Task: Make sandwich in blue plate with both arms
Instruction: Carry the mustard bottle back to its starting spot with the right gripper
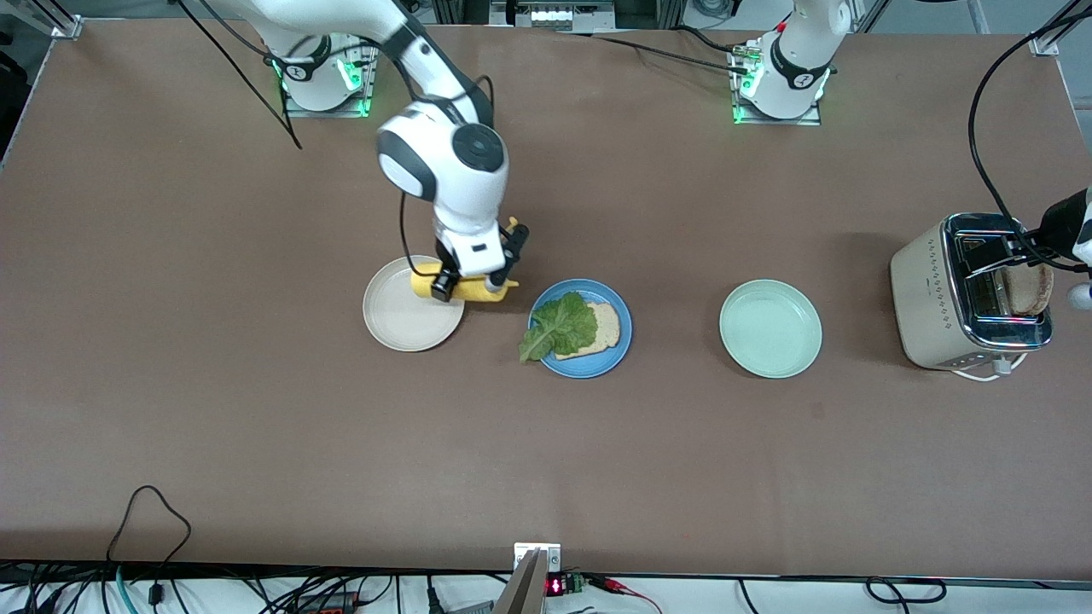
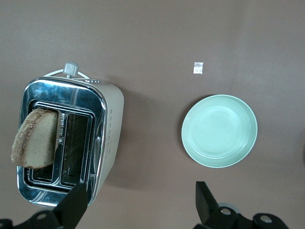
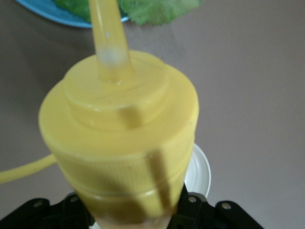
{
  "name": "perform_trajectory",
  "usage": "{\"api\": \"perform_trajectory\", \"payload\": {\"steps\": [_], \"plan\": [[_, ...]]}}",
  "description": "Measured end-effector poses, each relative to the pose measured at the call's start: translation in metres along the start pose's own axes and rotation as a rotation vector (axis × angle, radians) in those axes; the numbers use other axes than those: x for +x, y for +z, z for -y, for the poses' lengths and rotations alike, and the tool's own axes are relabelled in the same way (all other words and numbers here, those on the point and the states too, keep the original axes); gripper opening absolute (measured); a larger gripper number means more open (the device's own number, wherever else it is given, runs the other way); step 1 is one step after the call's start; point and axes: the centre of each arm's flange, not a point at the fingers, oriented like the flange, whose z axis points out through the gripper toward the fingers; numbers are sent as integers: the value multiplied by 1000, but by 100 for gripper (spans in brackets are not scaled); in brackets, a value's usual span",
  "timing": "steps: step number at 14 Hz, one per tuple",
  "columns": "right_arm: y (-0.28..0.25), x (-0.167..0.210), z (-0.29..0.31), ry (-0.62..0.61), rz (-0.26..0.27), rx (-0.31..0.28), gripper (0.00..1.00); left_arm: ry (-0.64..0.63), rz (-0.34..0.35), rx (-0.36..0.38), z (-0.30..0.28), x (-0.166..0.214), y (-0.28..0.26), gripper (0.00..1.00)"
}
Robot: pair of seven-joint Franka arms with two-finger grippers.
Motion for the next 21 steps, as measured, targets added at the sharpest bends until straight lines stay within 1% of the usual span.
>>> {"api": "perform_trajectory", "payload": {"steps": [3, 6, 8, 9, 11, 13, 15, 17, 19, 21], "plan": [[26, 25, 5, 9, 21, -16, 60, -14, 17, -2, 9, 4, 10, 100], [36, 37, 3, 29, 27, -31, 60, 0, 19, -3, 13, 6, 12, 100], [33, 37, -5, 66, 20, -26, 60, 5, 17, -4, 18, 6, 11, 100], [29, 33, -15, 100, 12, -10, 60, 5, 17, -5, 24, 6, 11, 100], [11, 12, -50, 161, -5, 8, 60, 34, 15, -9, 44, 10, 13, 100], [-13, -27, -88, 203, -26, 38, 60, 91, 0, -16, 77, 23, 14, 100], [-33, -83, -124, 223, -60, 103, 60, 143, 14, -30, 117, 38, 33, 100], [-44, -154, -160, 209, -110, 174, 60, 176, 57, -52, 146, 48, 67, 100], [-42, -223, -188, 181, -173, 240, 60, 217, 104, -69, 163, 52, 100, 100], [-29, -277, -205, 146, -236, 281, 60, 277, 142, -67, 177, 53, 124, 100]]}}
